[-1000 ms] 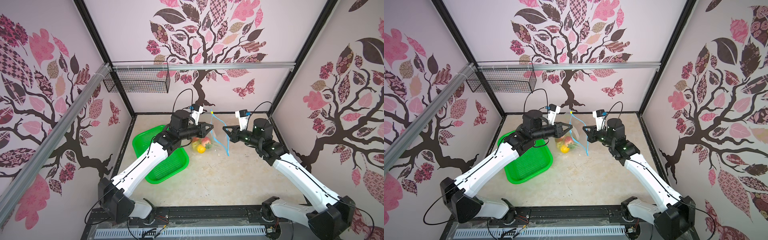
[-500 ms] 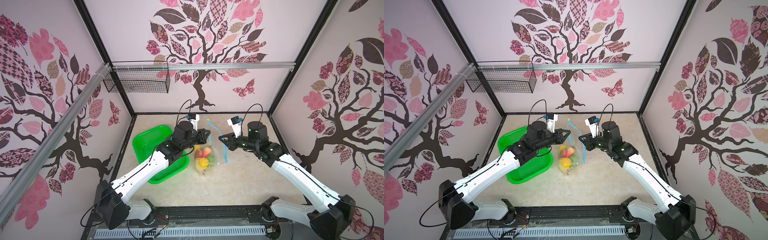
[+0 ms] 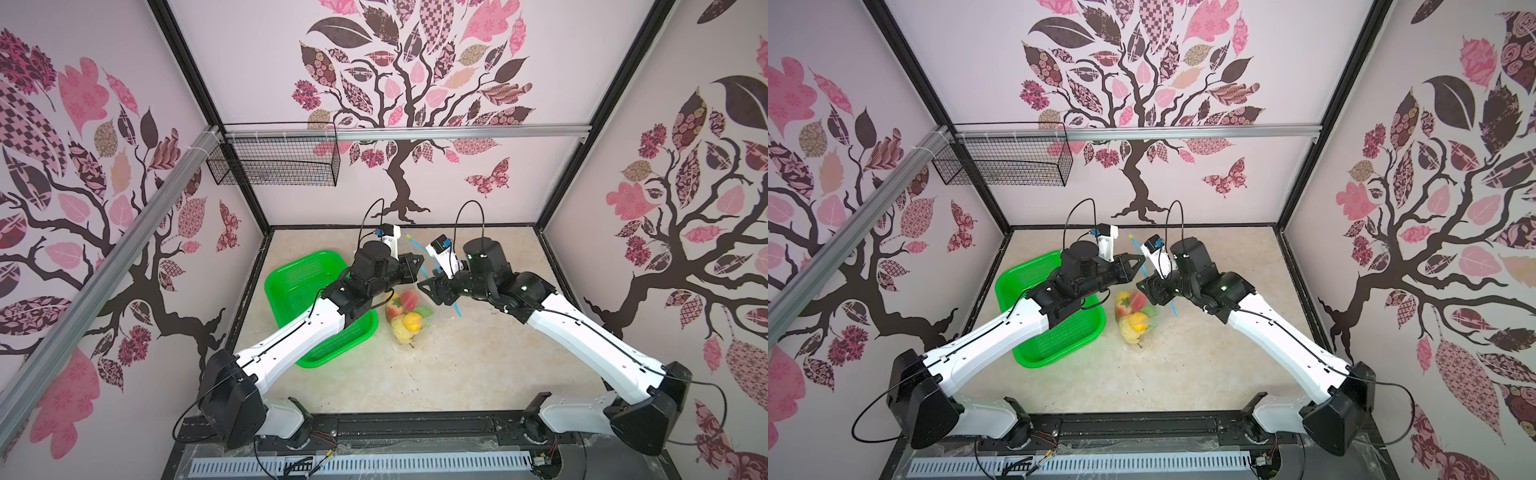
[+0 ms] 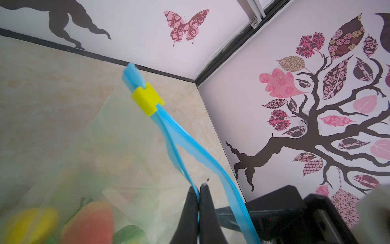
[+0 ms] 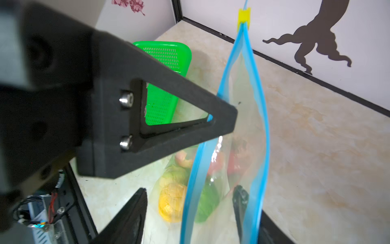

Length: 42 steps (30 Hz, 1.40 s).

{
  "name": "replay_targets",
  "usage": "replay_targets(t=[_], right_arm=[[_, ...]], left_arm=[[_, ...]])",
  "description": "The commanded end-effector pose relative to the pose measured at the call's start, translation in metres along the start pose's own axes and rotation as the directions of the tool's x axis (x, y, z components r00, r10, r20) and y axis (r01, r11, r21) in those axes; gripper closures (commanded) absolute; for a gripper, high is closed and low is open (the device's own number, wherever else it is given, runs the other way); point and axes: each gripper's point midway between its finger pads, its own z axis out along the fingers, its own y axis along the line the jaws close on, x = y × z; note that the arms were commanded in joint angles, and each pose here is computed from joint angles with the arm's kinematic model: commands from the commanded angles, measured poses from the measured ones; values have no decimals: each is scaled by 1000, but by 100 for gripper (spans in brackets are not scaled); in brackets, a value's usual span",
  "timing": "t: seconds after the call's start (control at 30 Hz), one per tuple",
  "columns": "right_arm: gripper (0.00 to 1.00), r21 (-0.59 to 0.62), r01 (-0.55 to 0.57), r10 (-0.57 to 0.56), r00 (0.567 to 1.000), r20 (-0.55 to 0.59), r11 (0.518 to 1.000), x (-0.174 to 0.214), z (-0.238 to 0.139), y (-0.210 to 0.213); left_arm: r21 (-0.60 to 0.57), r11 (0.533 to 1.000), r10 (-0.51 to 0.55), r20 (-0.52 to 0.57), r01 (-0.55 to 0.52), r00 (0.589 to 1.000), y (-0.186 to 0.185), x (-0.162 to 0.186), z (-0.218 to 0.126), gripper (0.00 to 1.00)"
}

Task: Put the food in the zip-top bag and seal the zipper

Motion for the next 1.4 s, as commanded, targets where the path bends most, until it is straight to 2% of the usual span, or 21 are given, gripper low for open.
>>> replay_targets(t=[0.0,0.1,0.23,0.33,0.4,0.5,0.53,0.57,0.67,0.73,0.83,0.97,1.1,1.2,1.37], right_arm=[[29,154,71,-56,994,-99,986,11,9,-25],[29,197,103,-85,991,-102,975,3,14,-28],[35,236,118,-98,990,-97,964,-9,18,-35],[46,246,123,-102,990,-96,961,-13,21,-36],[57,243,122,-100,990,-98,962,-12,23,-36],[80,237,109,-90,992,-89,965,-9,26,-35],[87,231,105,-87,993,-85,967,-8,27,-34],[91,227,99,-84,994,-77,969,-7,28,-33],[99,215,96,-85,995,-60,972,-8,31,-31],[100,212,98,-89,995,-52,972,-10,32,-31],[100,211,118,-112,993,-42,970,-16,31,-30],[100,177,168,-170,985,-5,970,-34,21,-22],[100,91,228,-230,973,16,969,-44,7,-5],[100,21,260,-260,965,27,965,-47,-6,9],[100,-29,277,-276,960,37,960,-41,-17,16]], left_arm=[[2,1000,-1,26,1,1000,1,-4,2,100],[2,1000,-4,25,4,1000,1,-4,1,100],[-1,1000,-10,22,10,1000,2,-2,2,100],[-1,1000,-7,26,8,1000,2,-3,2,100],[6,1000,-5,20,5,1000,1,-3,3,97],[21,1000,1,12,-1,1000,0,-9,2,37],[8,1000,-7,15,6,1000,5,-12,0,27],[0,1000,-15,21,15,1000,10,-17,-2,22],[-15,999,-39,55,40,998,27,-37,-12,19],[-37,999,-23,91,27,996,38,-50,-22,19],[-92,995,44,149,-31,988,56,-71,-35,17],[-110,981,183,247,-160,952,68,-96,-48,15],[0,968,242,283,-252,928,64,-113,-58,12],[106,939,286,285,-327,915,54,-117,-64,11],[250,837,432,241,-486,869,32,-97,-63,11]])
